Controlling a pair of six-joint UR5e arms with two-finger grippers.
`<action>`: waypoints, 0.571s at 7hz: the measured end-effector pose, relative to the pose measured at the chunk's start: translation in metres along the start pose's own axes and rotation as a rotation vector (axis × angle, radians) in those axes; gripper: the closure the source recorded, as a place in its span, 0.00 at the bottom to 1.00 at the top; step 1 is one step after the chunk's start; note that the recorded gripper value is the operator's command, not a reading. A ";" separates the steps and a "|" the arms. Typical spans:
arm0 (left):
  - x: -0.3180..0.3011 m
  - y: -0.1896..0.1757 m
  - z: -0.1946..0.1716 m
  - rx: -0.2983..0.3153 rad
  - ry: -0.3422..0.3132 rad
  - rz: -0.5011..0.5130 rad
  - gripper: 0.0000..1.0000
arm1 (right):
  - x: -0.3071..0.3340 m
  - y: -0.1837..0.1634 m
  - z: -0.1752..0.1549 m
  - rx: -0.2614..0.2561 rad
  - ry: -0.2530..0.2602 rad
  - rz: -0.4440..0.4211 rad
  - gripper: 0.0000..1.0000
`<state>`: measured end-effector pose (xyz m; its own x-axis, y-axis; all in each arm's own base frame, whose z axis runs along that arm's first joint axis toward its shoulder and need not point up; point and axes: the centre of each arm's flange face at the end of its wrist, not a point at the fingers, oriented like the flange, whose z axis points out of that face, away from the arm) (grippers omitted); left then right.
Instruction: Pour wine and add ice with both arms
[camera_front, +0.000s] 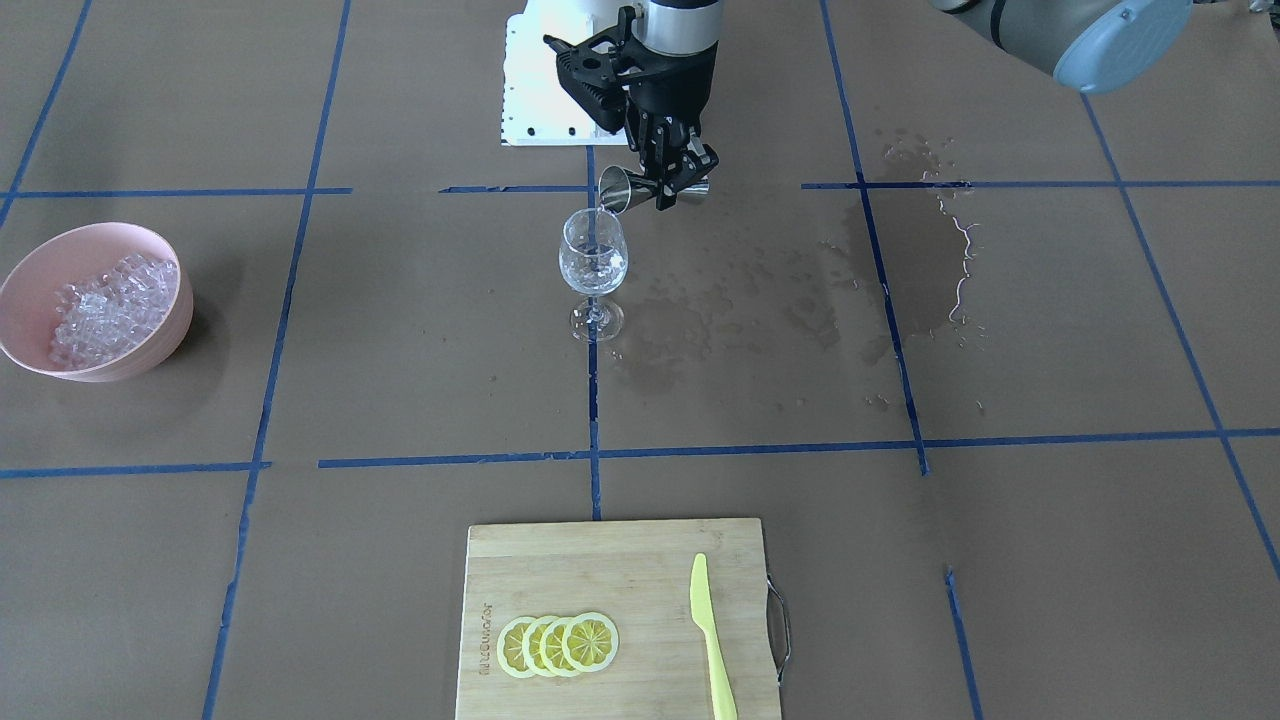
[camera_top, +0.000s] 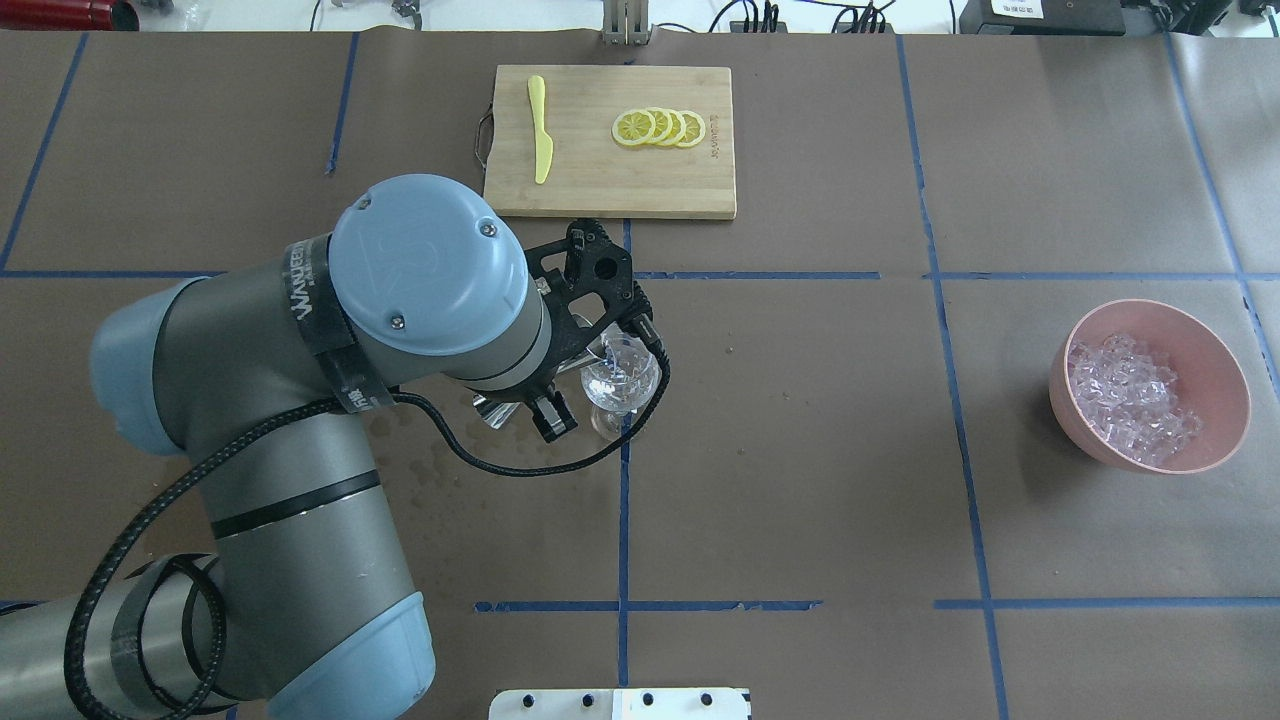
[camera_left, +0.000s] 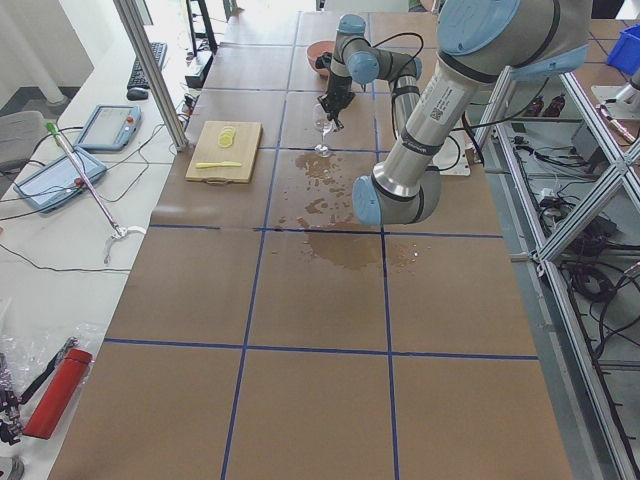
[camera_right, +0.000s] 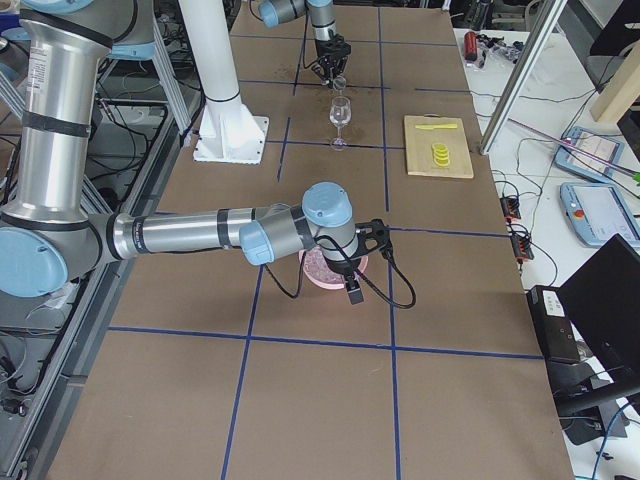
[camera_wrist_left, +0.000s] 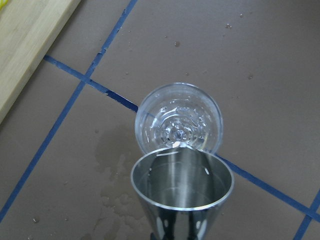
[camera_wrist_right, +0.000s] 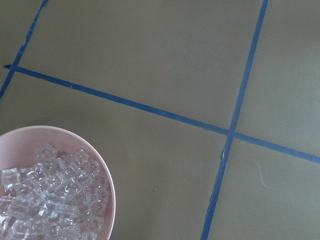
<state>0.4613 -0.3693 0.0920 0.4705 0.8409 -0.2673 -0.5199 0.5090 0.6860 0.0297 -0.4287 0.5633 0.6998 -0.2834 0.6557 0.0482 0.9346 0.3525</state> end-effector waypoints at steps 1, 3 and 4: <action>0.000 -0.003 0.001 -0.013 -0.008 -0.002 1.00 | 0.000 0.000 0.000 0.000 0.000 0.000 0.00; 0.000 -0.013 0.003 -0.045 -0.038 -0.002 1.00 | 0.000 0.000 0.000 -0.001 0.001 0.001 0.00; 0.001 -0.017 0.003 -0.055 -0.064 0.003 1.00 | 0.001 0.000 0.001 -0.001 0.001 0.001 0.00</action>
<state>0.4727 -0.3781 0.0824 0.5130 0.8296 -0.2204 -0.5588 0.5176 0.6479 0.0297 -0.4293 0.5641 0.7004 -0.2819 0.6557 0.0483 0.9353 0.3506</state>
